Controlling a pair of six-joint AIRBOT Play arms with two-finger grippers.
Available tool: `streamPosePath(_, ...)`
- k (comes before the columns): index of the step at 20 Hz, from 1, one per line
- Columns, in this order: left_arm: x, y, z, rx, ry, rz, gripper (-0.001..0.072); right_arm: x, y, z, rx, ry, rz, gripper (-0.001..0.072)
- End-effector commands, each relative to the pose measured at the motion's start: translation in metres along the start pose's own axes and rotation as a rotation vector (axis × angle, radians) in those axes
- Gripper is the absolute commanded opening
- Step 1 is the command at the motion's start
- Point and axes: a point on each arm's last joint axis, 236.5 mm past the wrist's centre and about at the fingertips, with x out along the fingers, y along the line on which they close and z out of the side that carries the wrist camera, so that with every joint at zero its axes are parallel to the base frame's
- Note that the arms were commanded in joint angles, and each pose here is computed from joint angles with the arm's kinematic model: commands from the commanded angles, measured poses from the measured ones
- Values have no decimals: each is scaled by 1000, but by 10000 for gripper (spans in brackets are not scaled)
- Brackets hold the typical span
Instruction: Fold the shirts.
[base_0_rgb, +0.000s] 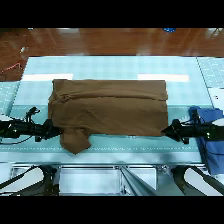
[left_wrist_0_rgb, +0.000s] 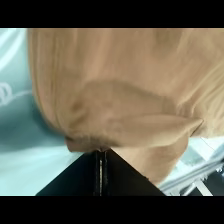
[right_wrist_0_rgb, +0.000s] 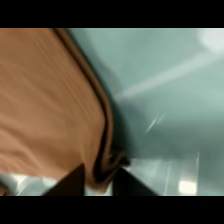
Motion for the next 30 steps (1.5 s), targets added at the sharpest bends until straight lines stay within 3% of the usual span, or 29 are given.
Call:
streamPosePath(1,-12,-8,12,24,-25,-6,21,-4,39,13,-140,5,60,29)
streamPosePath(5,-52,-45,53,96,-144,-62,21,-37,58,28,-262,-14,27,28)
streamPosePath(9,-83,-99,95,151,-265,-175,21,-53,78,67,-266,-129,37,28)
streamPosePath(15,-55,-148,158,212,-190,-169,21,-44,120,128,-283,-157,107,28)
streamPosePath(23,-46,-172,246,154,-170,-182,21,-38,160,206,-273,-221,158,28)
streamPosePath(28,-36,-170,253,202,-155,-177,30,-27,165,230,-258,-239,179,29)
streamPosePath(29,-32,-171,251,219,-145,-174,166,-23,165,236,-253,-258,174,90)
streamPosePath(30,-28,-172,247,229,-130,-169,512,-20,166,241,-253,-284,168,323)
